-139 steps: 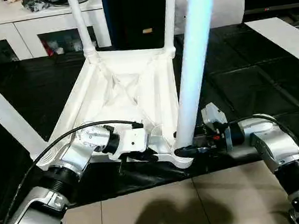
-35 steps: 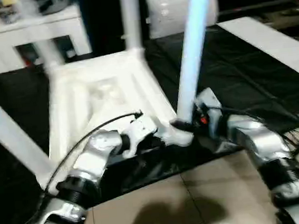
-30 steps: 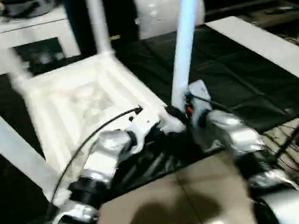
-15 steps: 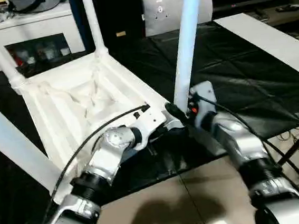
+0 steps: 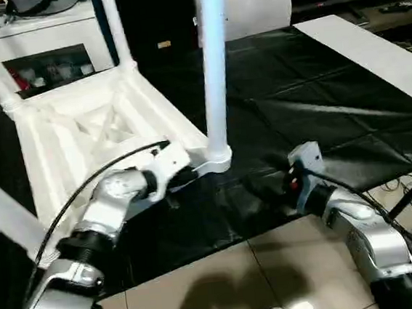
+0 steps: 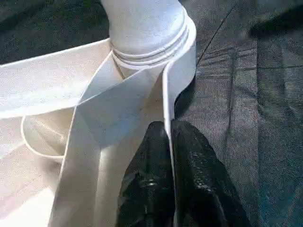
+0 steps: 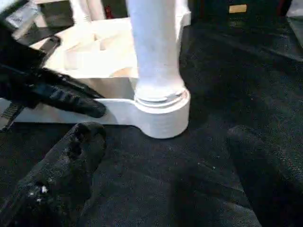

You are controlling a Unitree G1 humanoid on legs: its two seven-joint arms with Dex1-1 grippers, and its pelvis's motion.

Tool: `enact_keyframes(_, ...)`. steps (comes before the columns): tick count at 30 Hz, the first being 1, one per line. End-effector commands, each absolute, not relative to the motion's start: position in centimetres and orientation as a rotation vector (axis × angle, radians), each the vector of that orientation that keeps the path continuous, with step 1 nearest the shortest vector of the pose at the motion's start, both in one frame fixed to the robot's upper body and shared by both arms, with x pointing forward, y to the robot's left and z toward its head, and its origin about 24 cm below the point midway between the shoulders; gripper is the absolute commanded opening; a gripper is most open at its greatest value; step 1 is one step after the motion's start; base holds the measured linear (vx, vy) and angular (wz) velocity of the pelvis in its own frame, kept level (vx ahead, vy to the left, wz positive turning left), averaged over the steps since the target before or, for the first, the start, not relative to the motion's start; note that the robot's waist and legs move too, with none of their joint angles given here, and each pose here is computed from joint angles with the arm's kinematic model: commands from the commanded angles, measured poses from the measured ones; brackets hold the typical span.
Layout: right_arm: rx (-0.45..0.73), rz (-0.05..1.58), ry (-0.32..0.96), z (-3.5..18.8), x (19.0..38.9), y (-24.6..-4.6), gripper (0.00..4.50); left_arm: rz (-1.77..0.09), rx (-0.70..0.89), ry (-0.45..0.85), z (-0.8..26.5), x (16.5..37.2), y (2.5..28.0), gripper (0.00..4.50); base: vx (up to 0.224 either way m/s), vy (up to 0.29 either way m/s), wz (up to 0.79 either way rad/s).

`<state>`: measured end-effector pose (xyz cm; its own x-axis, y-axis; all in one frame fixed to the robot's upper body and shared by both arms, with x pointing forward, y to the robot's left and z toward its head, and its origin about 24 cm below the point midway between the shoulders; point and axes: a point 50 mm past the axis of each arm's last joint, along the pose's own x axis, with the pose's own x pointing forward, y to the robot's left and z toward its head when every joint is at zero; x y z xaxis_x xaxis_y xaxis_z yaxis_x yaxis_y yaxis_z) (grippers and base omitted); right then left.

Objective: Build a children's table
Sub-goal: Rotate leg to tighten

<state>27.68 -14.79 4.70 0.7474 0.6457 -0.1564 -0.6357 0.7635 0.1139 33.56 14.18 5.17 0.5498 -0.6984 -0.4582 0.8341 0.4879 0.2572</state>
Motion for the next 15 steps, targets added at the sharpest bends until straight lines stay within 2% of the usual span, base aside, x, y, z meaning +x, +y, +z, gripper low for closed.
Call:
enact_keyframes(1, 0.05, 0.684, 0.192, 4.9, 27.4, -14.5, 4.5, -0.925, 0.415, 0.232, 6.5, 33.5, 14.5, 0.59, 0.0, 0.0, 0.0)
enact_keyframes(2, 0.046, 0.664, 0.195, 4.8, 27.2, -14.4, 4.5, -0.91, 0.369, 0.198, 6.7, 33.3, 14.4, 0.79, 0.0, 0.0, 0.0)
enact_keyframes(5, 0.038, 0.59, 0.205, 4.7, 27.1, -14.4, 4.5, -0.827, 0.266, 0.123, 7.4, 32.8, 14.7, 0.92, 0.0, 0.0, 0.0)
enact_keyframes(7, 0.021, 0.544, 0.215, 4.7, 26.9, -14.5, 4.5, -0.708, 0.219, 0.099, 7.6, 32.5, 15.1, 1.11, 0.0, 0.0, 0.0)
enact_keyframes(10, 0.008, 0.507, 0.196, 4.9, 26.8, -14.5, 4.5, -0.587, 0.168, 0.082, 7.7, 31.5, 15.6, 1.11, 0.0, 0.0, 0.0)
enact_keyframes(14, -0.014, 0.506, 0.192, 4.9, 26.9, -14.3, 4.5, -0.534, 0.184, 0.071, 7.5, 30.4, 15.8, 1.11, 0.0, 0.0, 0.0)
enact_keyframes(15, -0.058, 0.52, 0.181, 5.1, 26.9, -14.0, 4.5, -0.503, 0.186, 0.068, 7.4, 29.8, 15.4, 1.11, 0.0, 0.0, 0.0)
